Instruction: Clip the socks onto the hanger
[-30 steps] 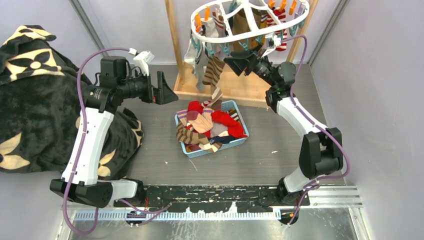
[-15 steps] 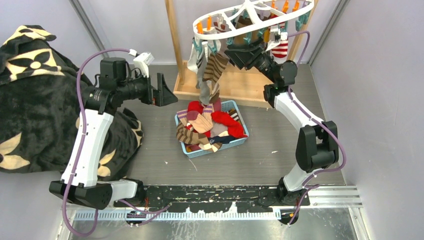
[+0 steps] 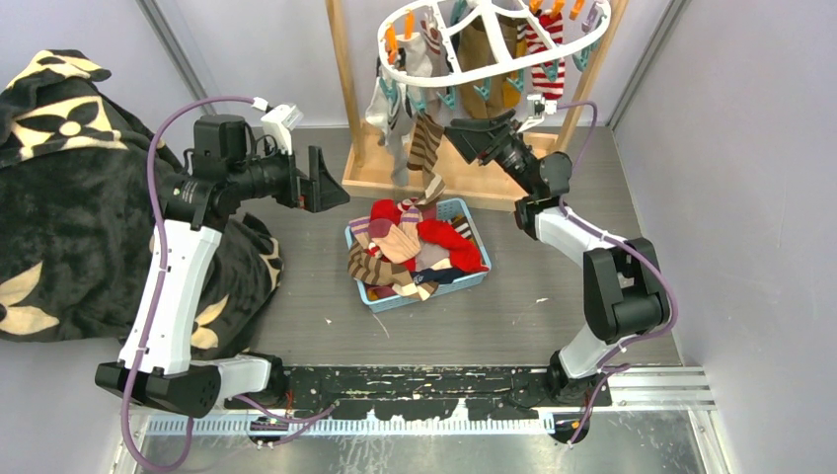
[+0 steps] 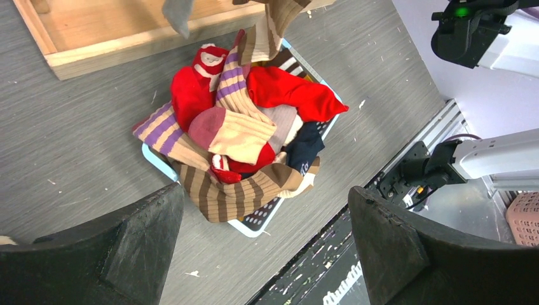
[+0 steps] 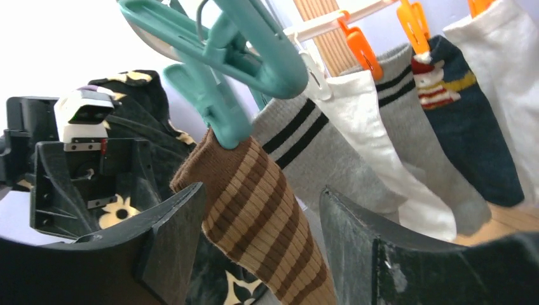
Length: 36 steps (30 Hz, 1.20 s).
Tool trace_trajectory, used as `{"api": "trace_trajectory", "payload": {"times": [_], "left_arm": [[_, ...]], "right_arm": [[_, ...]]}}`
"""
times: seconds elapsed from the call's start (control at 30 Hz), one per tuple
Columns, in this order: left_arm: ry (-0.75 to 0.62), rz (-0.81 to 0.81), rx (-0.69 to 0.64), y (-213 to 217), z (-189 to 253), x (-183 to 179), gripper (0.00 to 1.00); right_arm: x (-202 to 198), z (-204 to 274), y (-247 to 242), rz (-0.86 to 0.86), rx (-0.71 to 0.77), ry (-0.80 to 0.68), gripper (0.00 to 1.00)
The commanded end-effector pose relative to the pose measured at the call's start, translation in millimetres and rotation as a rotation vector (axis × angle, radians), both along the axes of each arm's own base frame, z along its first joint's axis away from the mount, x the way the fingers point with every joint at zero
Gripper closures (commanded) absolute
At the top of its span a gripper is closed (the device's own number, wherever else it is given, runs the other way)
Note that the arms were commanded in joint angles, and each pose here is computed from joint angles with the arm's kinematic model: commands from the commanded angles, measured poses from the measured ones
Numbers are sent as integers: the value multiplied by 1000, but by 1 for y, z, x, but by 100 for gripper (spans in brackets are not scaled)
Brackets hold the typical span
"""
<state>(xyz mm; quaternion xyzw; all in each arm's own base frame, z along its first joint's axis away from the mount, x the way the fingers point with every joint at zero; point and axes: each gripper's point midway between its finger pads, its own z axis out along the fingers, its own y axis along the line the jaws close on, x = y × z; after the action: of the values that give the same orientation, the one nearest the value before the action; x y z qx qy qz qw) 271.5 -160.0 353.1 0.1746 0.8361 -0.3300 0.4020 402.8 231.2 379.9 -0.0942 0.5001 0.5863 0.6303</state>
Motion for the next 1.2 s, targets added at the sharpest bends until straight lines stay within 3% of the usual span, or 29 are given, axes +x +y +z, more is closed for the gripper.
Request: {"api": "trace_trajectory", "payload": {"times": [0.0, 0.2, 0.57, 0.8, 1.17], "left_arm": [[-61, -35, -13, -2, 14, -8, 0], [-70, -36, -7, -2, 16, -9, 0], [-85, -38, 0, 0, 20, -10, 0], [-85, -41, -2, -1, 20, -10, 0], [-89, -40, 13, 1, 18, -10, 0]], "right_arm": [[-22, 54, -15, -77, 35, -174, 27], [-24, 78, -13, 8, 63, -238, 24], [-10, 84, -19, 86, 110, -221, 15], [-7, 86, -16, 115, 118, -207, 15], [-13, 93, -10, 166, 108, -217, 24]]}}
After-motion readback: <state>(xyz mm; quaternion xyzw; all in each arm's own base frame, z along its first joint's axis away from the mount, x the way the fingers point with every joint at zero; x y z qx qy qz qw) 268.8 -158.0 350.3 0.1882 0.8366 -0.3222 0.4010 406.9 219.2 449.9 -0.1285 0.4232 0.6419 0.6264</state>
